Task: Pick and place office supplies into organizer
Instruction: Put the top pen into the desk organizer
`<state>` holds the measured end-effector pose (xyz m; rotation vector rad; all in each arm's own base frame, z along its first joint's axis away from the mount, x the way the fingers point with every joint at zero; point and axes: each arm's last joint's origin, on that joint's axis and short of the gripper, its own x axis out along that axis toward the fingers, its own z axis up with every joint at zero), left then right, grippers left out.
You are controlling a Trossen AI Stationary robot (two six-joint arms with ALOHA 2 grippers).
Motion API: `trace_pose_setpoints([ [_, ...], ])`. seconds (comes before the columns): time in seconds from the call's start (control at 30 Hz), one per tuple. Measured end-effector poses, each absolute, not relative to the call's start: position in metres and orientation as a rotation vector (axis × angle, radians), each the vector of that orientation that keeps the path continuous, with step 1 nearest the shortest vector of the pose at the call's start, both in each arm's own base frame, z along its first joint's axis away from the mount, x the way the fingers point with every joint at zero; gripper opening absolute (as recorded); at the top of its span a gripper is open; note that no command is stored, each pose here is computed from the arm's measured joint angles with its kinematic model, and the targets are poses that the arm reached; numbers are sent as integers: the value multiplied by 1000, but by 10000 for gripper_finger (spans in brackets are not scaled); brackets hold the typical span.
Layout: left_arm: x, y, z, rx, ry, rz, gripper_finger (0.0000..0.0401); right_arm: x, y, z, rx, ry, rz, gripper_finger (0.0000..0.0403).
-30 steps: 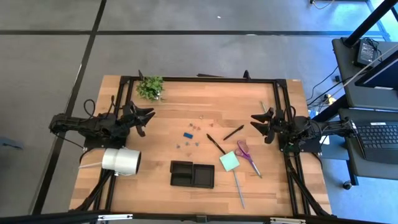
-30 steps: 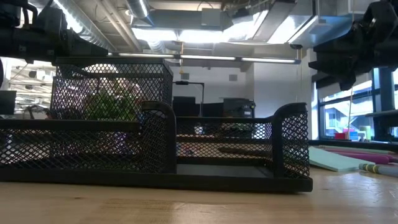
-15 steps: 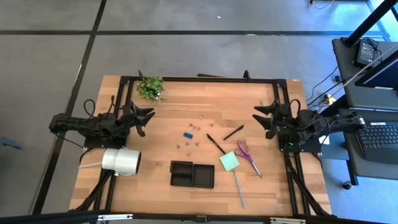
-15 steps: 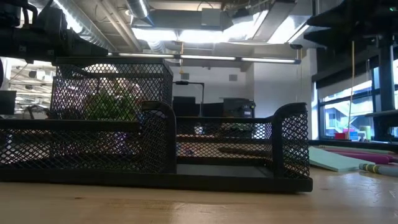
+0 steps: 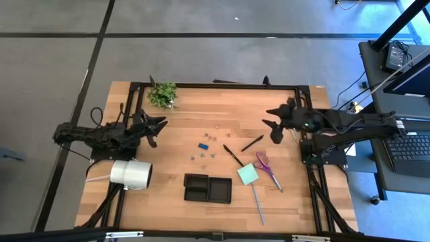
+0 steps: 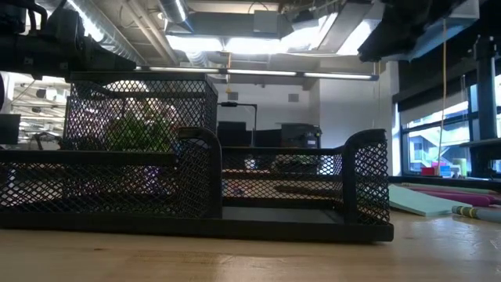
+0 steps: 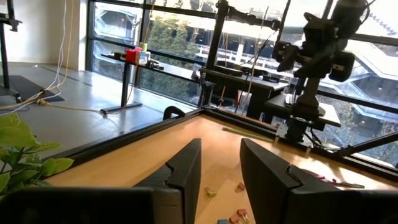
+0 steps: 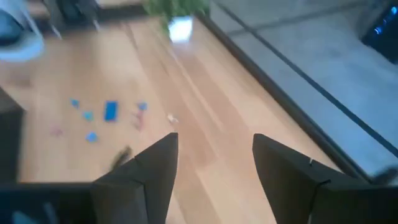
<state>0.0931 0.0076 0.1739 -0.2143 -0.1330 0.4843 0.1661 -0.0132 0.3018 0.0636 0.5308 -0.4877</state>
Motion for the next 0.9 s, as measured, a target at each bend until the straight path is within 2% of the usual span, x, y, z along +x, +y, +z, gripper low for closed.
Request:
trace_pose_setpoints([
  [0.2,93,8,174,-215,-135,484,105,193,-25,316,32,489,-569,211],
  [0.37,93,8,174,-214,-131,484,106,208,-31,311,-84,515,-535,211],
  [0.9,93,8,173,-213,-129,485,107,234,-48,249,-206,974,-123,211],
])
